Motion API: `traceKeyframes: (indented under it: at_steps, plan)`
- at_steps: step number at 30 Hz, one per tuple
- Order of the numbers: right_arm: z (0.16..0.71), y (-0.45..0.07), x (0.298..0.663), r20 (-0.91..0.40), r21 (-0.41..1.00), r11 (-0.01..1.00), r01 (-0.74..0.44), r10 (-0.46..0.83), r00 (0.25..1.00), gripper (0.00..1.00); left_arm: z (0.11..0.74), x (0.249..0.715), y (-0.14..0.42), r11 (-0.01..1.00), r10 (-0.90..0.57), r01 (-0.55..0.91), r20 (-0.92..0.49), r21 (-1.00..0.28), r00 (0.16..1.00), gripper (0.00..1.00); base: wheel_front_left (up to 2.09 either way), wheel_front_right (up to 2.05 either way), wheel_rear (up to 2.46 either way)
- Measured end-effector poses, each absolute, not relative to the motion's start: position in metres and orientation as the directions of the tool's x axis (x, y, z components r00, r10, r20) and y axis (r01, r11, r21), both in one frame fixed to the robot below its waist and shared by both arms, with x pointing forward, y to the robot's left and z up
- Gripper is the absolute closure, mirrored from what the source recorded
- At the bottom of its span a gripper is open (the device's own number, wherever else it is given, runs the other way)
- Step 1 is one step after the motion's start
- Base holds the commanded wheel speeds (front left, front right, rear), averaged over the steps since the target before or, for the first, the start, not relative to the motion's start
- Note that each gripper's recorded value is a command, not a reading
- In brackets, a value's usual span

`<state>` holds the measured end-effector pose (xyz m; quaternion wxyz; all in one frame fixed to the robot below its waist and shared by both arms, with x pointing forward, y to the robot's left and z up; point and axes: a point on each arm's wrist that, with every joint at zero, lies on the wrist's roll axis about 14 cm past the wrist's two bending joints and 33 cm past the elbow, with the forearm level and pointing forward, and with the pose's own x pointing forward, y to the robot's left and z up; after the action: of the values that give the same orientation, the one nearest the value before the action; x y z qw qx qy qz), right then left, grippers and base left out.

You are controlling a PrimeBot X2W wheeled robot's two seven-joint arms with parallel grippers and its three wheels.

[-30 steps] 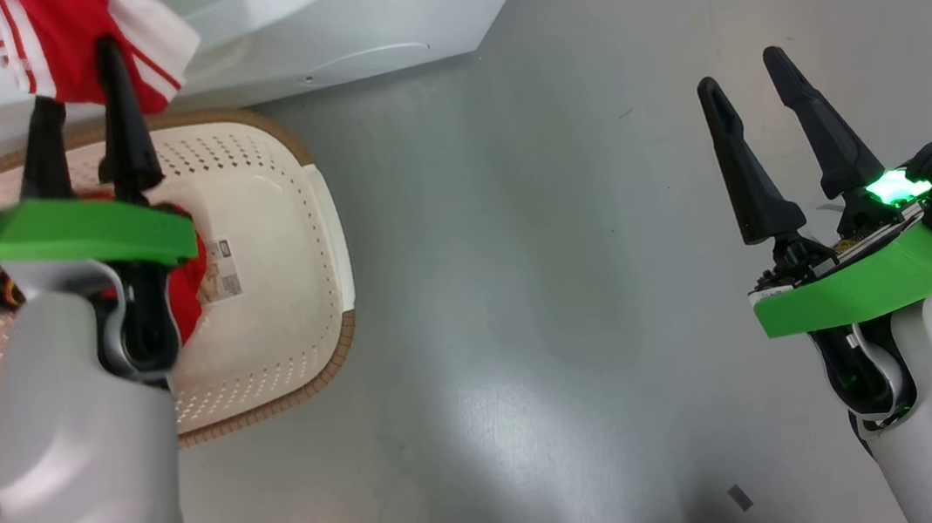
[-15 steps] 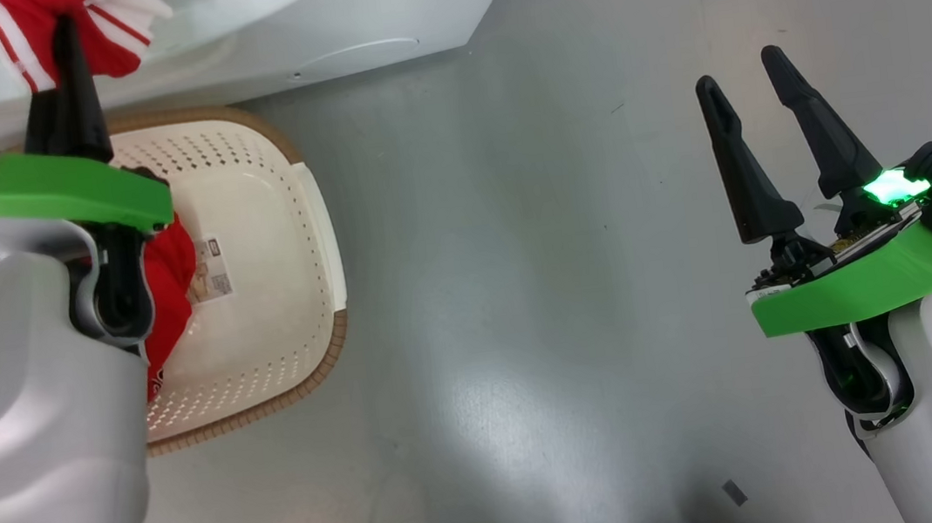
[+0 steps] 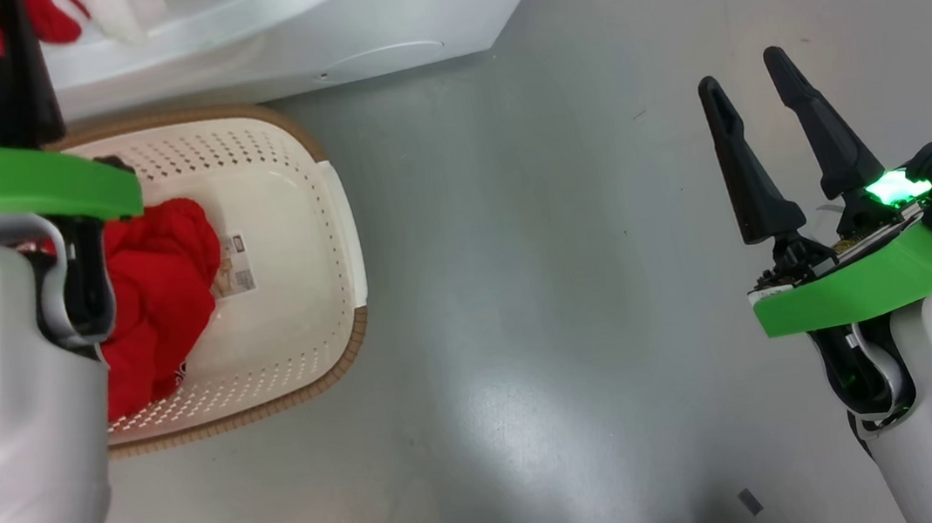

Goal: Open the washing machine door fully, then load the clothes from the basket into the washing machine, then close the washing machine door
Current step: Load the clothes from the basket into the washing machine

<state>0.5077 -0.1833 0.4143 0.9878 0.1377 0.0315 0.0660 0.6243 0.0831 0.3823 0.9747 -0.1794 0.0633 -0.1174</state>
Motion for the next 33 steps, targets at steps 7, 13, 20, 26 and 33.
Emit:
traceKeyframes:
  at_steps: [7, 13, 20, 26, 33]
  plan:
    - [0.408, -0.182, 0.508, -0.057, 0.278, 0.953, -0.123, 0.144, 0.988, 0.0, 0.391, 0.642, 0.087, 0.93, -0.26, 0.218, -0.111, -0.295, 0.959, 1.0, 0.0, 0.0, 0.0]
    - [0.398, -0.191, 0.504, -0.087, 0.267, 0.959, -0.093, 0.12, 0.989, 0.0, 0.395, 0.689, 0.082, 0.955, -0.27, 0.242, -0.163, -0.169, 0.949, 1.0, 0.0, 0.0, 0.0]
    - [0.392, -0.204, 0.503, -0.103, 0.251, 0.966, -0.054, 0.082, 0.991, 0.0, 0.406, 0.731, 0.061, 0.955, -0.296, 0.291, -0.135, -0.058, 0.945, 1.0, 0.0, 0.0, 0.0]
    - [0.388, -0.213, 0.499, -0.121, 0.238, 0.971, -0.024, 0.055, 0.991, 0.0, 0.387, 0.744, 0.055, 0.961, -0.274, 0.274, -0.179, -0.023, 0.945, 0.29, 0.0, 0.0, 0.0]
    - [0.392, -0.212, 0.5, -0.112, 0.242, 0.97, -0.028, 0.056, 0.992, 0.0, 0.378, 0.736, 0.048, 0.967, -0.256, 0.241, -0.259, -0.089, 0.931, 0.0, 0.0, 0.0, 0.0]
